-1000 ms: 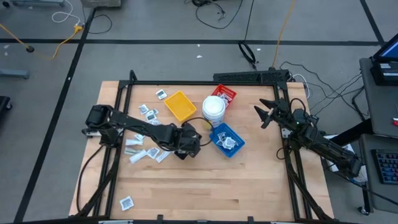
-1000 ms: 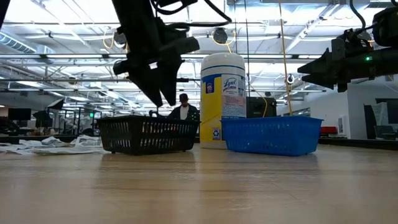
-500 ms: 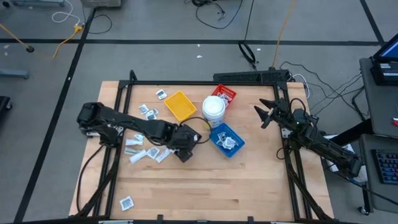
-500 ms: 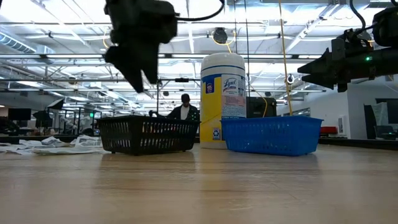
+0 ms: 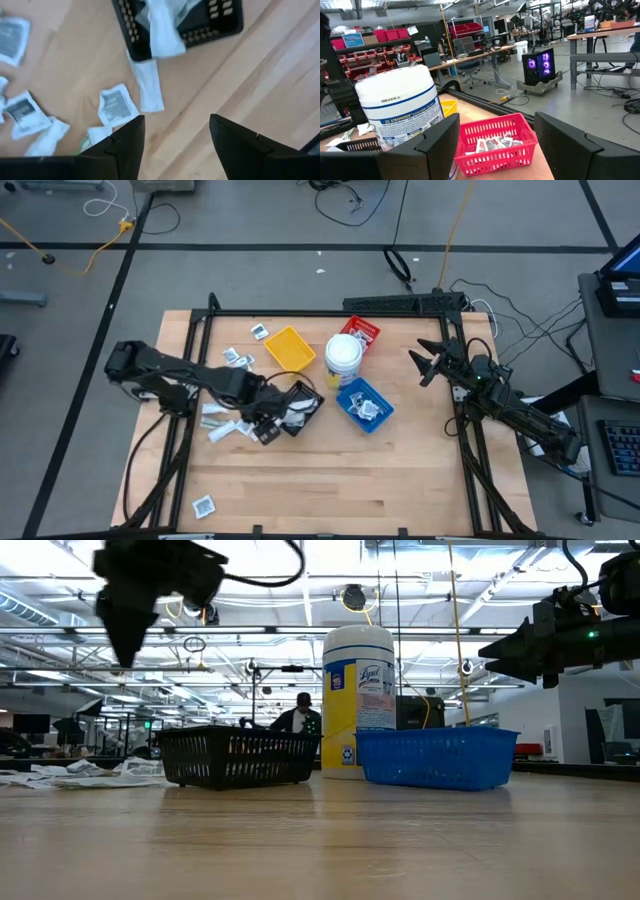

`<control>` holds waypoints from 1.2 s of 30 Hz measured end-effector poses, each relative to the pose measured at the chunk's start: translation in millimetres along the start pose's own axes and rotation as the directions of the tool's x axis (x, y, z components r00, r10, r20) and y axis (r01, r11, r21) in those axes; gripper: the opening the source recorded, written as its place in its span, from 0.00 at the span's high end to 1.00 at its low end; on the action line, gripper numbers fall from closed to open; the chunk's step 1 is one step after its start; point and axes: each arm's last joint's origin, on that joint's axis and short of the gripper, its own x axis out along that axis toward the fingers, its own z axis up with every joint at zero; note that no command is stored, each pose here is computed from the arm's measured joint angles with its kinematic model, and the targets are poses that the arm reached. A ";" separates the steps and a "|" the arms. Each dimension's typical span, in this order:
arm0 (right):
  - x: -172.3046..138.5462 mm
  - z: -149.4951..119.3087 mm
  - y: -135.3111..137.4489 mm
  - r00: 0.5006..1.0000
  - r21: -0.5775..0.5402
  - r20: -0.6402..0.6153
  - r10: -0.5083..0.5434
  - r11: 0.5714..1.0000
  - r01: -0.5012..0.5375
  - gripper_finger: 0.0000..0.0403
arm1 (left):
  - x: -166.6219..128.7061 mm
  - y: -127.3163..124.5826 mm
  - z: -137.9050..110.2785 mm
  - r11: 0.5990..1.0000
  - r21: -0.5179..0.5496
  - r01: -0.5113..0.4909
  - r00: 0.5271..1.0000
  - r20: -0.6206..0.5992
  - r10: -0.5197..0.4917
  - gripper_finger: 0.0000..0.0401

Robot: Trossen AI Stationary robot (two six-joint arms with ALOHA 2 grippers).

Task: Pick & Place First Aid Supplies
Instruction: Put the bandage pack into the black bin

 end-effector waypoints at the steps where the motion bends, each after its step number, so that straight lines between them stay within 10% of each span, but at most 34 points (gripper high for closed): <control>1: 0.0 -0.1 0.0 1.000 0.000 -0.001 0.000 1.000 0.000 0.37 | 2.6 1.6 -5.1 1.000 -0.003 0.004 1.000 0.002 -0.004 0.44; 23: 0.0 0.0 0.0 1.000 0.000 0.000 0.000 1.000 0.000 0.37 | 110.6 11.8 -31.2 0.996 0.049 -0.073 0.995 0.066 0.070 0.47; 36: 0.0 0.0 0.0 1.000 0.000 0.000 0.000 1.000 0.000 0.37 | 119.9 8.2 -37.1 0.991 0.108 -0.080 0.992 0.103 0.069 0.56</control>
